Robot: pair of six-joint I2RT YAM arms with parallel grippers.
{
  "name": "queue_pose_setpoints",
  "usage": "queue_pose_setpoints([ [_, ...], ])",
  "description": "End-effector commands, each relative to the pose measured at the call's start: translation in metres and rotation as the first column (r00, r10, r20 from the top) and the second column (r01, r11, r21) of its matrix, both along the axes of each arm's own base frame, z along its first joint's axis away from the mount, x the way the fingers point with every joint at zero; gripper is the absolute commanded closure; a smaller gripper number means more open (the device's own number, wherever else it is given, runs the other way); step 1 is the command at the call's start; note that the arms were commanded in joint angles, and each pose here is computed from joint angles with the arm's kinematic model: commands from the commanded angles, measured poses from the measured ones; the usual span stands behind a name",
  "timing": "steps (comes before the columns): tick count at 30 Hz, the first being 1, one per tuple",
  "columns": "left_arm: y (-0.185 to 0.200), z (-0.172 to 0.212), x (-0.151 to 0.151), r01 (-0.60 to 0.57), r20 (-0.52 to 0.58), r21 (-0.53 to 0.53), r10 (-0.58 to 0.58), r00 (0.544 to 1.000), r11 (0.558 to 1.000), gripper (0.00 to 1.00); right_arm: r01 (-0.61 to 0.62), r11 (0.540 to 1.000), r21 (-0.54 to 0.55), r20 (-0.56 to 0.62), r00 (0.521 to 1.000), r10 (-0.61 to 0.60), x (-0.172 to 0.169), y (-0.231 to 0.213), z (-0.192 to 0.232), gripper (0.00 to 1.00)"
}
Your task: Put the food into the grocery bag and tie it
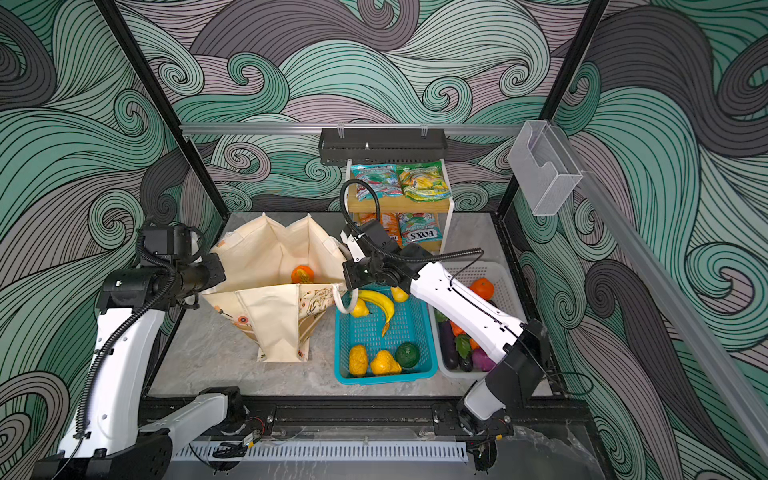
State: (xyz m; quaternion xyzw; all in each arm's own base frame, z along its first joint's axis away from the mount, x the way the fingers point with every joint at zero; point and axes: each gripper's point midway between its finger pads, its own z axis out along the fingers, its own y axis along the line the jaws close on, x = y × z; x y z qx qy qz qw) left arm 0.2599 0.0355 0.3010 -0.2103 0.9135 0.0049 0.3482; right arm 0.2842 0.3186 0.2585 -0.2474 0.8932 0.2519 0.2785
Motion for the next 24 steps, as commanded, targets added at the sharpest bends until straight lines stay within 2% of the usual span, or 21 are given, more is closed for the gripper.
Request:
queue_pose_setpoints([
  [1, 0.029, 0.012, -0.016, -0.066, -0.020, 0.114, 0.068, 0.997, 0.991, 1.00, 0.092, 0.982, -0.165, 0.032, 0.996, -0.088, 0.011, -0.058, -0.013, 1.00],
  [5, 0.021, 0.008, -0.013, -0.036, -0.017, 0.072, 0.037, 0.999, 0.997, 1.00, 0.074, 0.985, -0.155, 0.012, 0.997, -0.073, 0.008, -0.054, -0.017, 1.00],
  [8, -0.008, 0.005, -0.004, 0.084, 0.029, -0.055, -0.083, 0.996, 0.995, 1.00, 0.062, 0.992, -0.112, 0.024, 0.998, -0.059, 0.006, -0.041, -0.006, 1.00],
  [11, -0.048, 0.007, 0.005, 0.255, 0.126, -0.204, -0.233, 0.964, 0.945, 1.00, 0.000, 0.999, -0.047, 0.068, 0.998, 0.003, -0.003, -0.011, 0.015, 1.00],
  [13, -0.066, 0.007, 0.008, 0.325, 0.175, -0.275, -0.285, 0.942, 0.905, 1.00, -0.058, 0.998, -0.009, 0.087, 0.994, 0.059, -0.010, 0.011, 0.027, 1.00],
  [16, -0.075, -0.003, 0.008, 0.362, 0.178, -0.307, -0.321, 0.930, 0.880, 0.89, -0.110, 0.994, 0.010, 0.079, 0.991, 0.109, -0.011, 0.037, 0.027, 1.00],
  [19, -0.075, -0.011, 0.007, 0.362, 0.166, -0.311, -0.325, 0.931, 0.879, 0.89, -0.122, 0.993, -0.007, 0.045, 0.991, 0.122, -0.005, 0.049, 0.012, 1.00],
  [24, -0.070, -0.004, 0.011, 0.347, 0.174, -0.281, -0.308, 0.935, 0.895, 0.62, -0.127, 0.991, -0.040, 0.029, 0.991, 0.128, 0.003, 0.056, -0.003, 1.00],
])
